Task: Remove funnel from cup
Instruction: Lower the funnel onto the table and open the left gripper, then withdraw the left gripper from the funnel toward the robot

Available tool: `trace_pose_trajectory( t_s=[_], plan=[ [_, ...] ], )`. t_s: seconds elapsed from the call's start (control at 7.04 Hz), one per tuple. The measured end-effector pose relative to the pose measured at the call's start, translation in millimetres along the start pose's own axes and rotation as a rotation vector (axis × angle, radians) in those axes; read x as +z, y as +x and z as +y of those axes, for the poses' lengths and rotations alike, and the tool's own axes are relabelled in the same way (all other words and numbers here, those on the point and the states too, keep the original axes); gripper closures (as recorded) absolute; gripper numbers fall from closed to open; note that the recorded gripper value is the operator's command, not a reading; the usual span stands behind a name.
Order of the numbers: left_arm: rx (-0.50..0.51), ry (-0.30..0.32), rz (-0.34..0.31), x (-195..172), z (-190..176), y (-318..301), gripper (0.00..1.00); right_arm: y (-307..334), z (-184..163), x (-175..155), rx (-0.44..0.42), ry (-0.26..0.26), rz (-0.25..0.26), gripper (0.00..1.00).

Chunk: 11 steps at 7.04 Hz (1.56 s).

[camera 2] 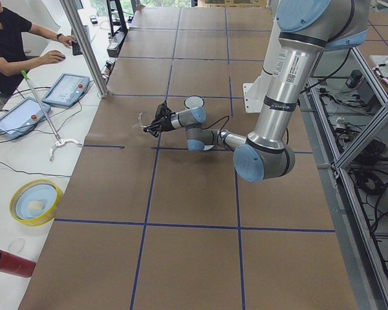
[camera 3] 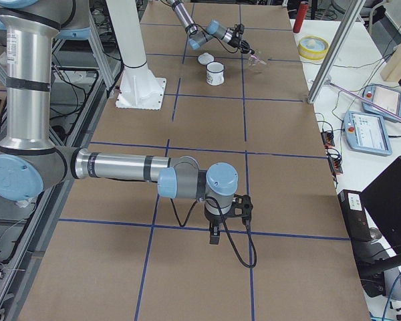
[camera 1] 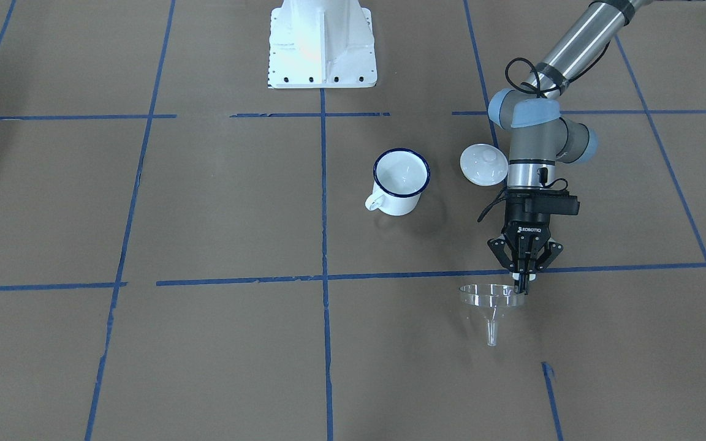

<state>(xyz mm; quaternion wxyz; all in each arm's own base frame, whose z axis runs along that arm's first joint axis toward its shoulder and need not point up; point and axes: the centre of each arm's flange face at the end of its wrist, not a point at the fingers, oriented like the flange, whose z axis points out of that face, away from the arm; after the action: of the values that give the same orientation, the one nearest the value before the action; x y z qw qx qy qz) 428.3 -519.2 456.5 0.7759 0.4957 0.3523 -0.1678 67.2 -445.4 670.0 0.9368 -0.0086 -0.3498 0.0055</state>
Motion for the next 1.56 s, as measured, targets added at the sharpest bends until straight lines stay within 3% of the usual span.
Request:
trace_pose_trajectory(
  t_s=[0.43, 0.71, 1.28, 1.56],
  plan=[
    [0.007, -0.007, -0.006, 4.1, 8.2, -2.1, 1.0, -0.1, -0.2, -0.1, 0.0, 0.0, 0.0, 0.0],
    [0.008, -0.008, -0.007, 5.3, 8.5, -2.0, 0.01, -0.3, -0.5, -0.3, -0.001, 0.001, 0.0, 0.0],
    [0.003, -0.004, 0.002, 4.6, 4.4, 0.0, 0.0, -0.2, -0.3, -0.2, 0.0, 0.0, 0.0, 0.0],
    [0.008, -0.032, 0.078, -13.0, -12.0, 3.6, 0.0, 0.0, -0.1, 0.0, 0.0, 0.0, 0.0, 0.0]
  ],
)
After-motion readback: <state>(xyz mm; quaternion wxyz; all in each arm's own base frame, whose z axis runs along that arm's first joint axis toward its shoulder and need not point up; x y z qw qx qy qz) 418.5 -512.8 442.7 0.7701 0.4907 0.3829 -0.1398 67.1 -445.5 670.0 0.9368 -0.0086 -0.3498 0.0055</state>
